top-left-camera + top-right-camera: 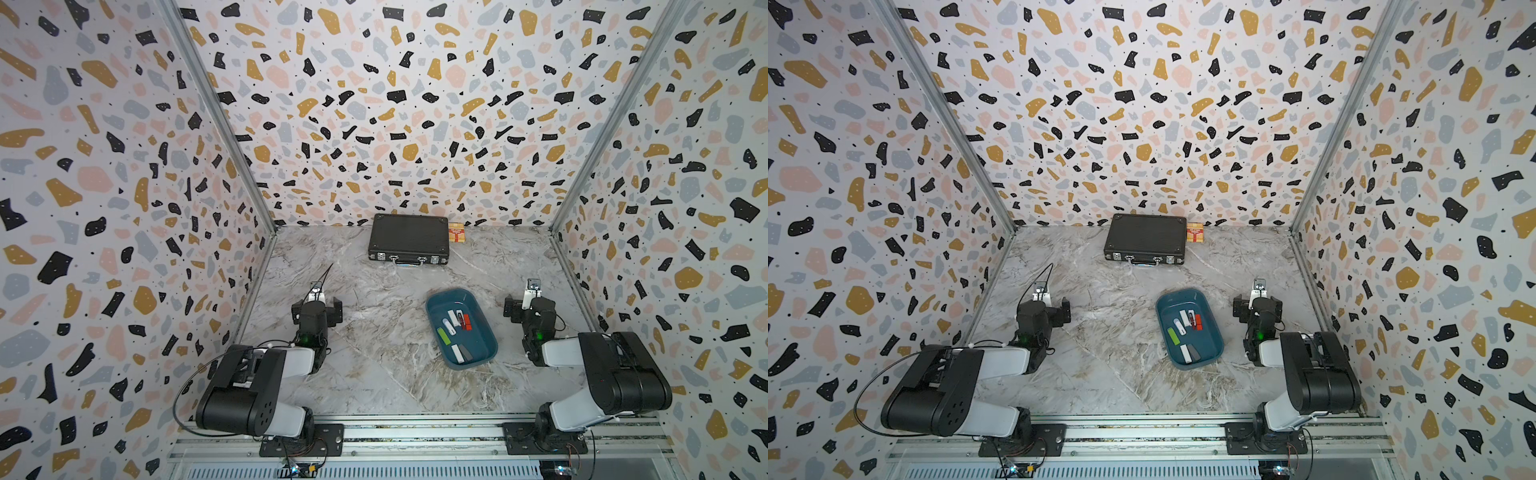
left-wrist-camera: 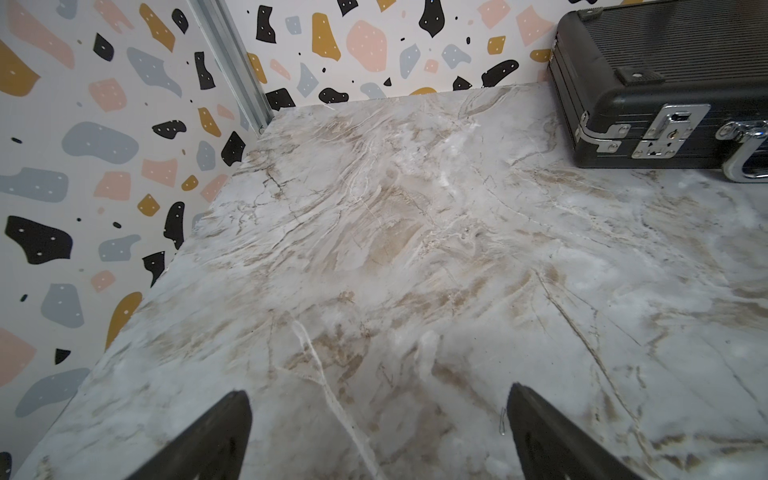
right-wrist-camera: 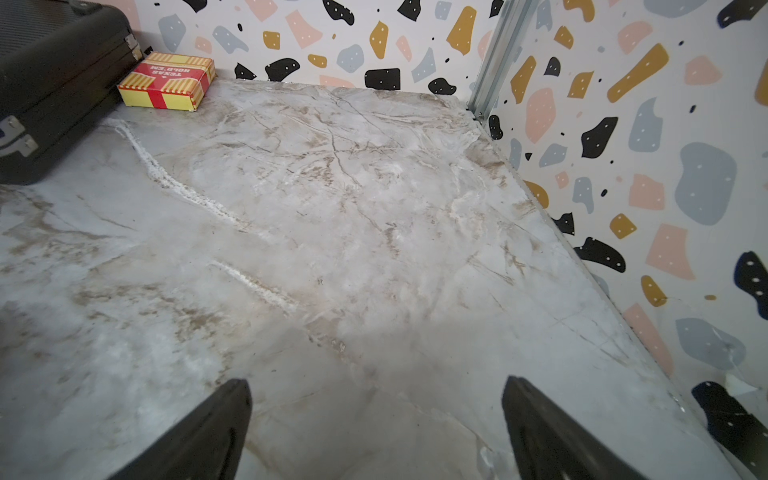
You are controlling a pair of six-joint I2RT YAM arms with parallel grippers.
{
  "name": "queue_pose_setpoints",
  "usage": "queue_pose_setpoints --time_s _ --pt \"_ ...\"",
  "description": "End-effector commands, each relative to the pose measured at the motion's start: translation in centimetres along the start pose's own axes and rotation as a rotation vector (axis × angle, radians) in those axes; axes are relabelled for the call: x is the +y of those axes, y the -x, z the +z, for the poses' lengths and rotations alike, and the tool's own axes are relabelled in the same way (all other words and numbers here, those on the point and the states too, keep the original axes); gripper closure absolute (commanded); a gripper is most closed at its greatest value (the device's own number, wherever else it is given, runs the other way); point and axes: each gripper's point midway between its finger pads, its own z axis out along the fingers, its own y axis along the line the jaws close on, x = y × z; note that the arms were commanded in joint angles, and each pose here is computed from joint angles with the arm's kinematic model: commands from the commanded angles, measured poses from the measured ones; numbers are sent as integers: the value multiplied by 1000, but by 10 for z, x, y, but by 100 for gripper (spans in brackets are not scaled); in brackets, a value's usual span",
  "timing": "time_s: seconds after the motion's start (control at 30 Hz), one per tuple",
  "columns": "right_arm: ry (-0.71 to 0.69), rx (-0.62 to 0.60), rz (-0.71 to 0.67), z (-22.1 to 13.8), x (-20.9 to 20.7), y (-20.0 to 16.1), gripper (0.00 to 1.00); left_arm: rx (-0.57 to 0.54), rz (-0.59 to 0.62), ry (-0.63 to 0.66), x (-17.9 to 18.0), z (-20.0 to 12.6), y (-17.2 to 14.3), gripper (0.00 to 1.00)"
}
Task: Put the usb flash drive into the storage box
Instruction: Reset both arms
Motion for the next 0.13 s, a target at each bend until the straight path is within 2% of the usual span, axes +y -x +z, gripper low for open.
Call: queue_pose_setpoints --time_s 0.0,0.1 --pt "-2 -15 2 -1 -2 6 0 -50 -13 -10 -1 2 17 0" --pt "-2 -14 1 -1 -1 6 0 -58 -19 -10 -1 0 17 0"
